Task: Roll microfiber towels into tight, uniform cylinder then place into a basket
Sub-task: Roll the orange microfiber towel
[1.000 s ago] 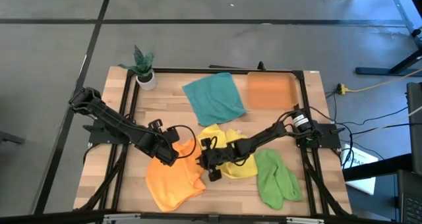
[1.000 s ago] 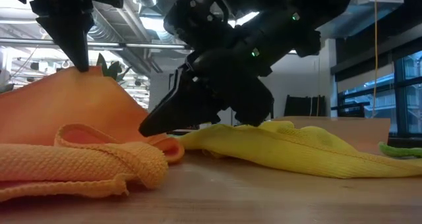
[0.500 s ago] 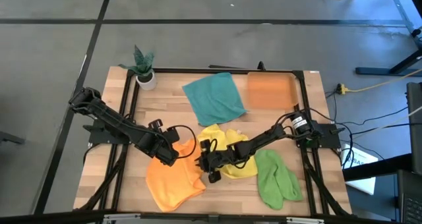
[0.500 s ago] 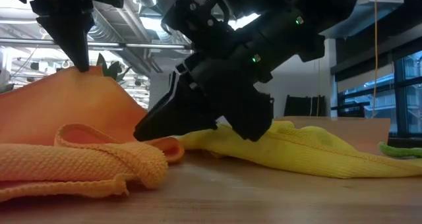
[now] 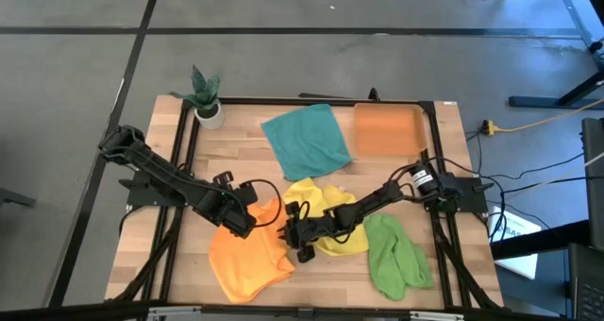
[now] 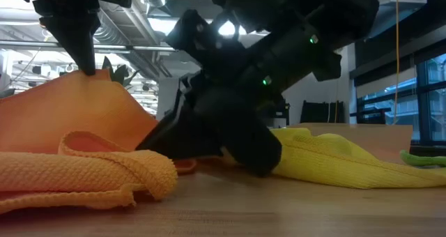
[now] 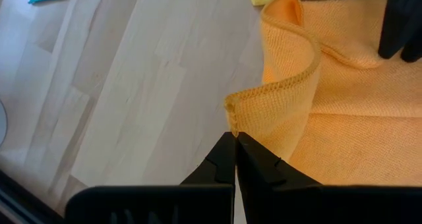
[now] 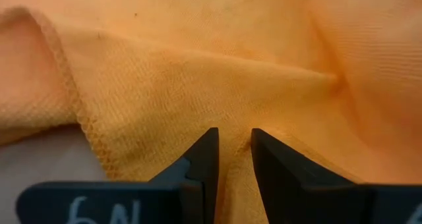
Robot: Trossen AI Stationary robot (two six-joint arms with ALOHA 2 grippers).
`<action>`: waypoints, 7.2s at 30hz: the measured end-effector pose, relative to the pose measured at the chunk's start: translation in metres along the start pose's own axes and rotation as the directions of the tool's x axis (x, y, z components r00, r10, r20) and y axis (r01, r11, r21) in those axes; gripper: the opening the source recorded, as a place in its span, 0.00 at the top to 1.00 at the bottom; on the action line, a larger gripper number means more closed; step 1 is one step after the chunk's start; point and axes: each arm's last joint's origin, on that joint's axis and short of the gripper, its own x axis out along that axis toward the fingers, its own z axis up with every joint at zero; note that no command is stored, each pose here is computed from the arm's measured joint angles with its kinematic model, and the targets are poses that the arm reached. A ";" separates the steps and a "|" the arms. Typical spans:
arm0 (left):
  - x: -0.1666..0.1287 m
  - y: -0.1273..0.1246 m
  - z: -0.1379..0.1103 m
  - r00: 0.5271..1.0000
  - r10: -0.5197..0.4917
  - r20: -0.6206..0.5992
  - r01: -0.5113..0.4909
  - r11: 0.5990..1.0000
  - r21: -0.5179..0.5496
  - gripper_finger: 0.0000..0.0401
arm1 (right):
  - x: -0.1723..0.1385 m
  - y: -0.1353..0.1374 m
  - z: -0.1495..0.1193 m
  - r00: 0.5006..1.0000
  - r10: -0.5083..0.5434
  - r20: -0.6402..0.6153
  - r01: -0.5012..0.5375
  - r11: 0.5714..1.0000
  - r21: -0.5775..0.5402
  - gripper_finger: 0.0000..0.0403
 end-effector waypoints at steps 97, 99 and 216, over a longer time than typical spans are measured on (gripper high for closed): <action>-0.160 0.155 0.001 0.655 0.239 0.717 -0.149 0.971 -0.187 1.00 | -0.236 -0.191 0.102 0.696 -0.717 0.040 0.716 0.688 -0.123 1.00; -0.168 0.160 0.002 0.646 0.242 0.724 -0.160 0.970 -0.181 1.00 | -0.238 -0.198 0.102 0.673 -0.738 0.055 0.737 0.662 -0.138 1.00; 0.067 0.004 -0.026 0.931 0.363 -0.029 -0.337 0.831 -0.443 1.00 | -0.166 -0.176 -0.066 0.934 -0.326 -0.145 0.353 0.904 0.240 1.00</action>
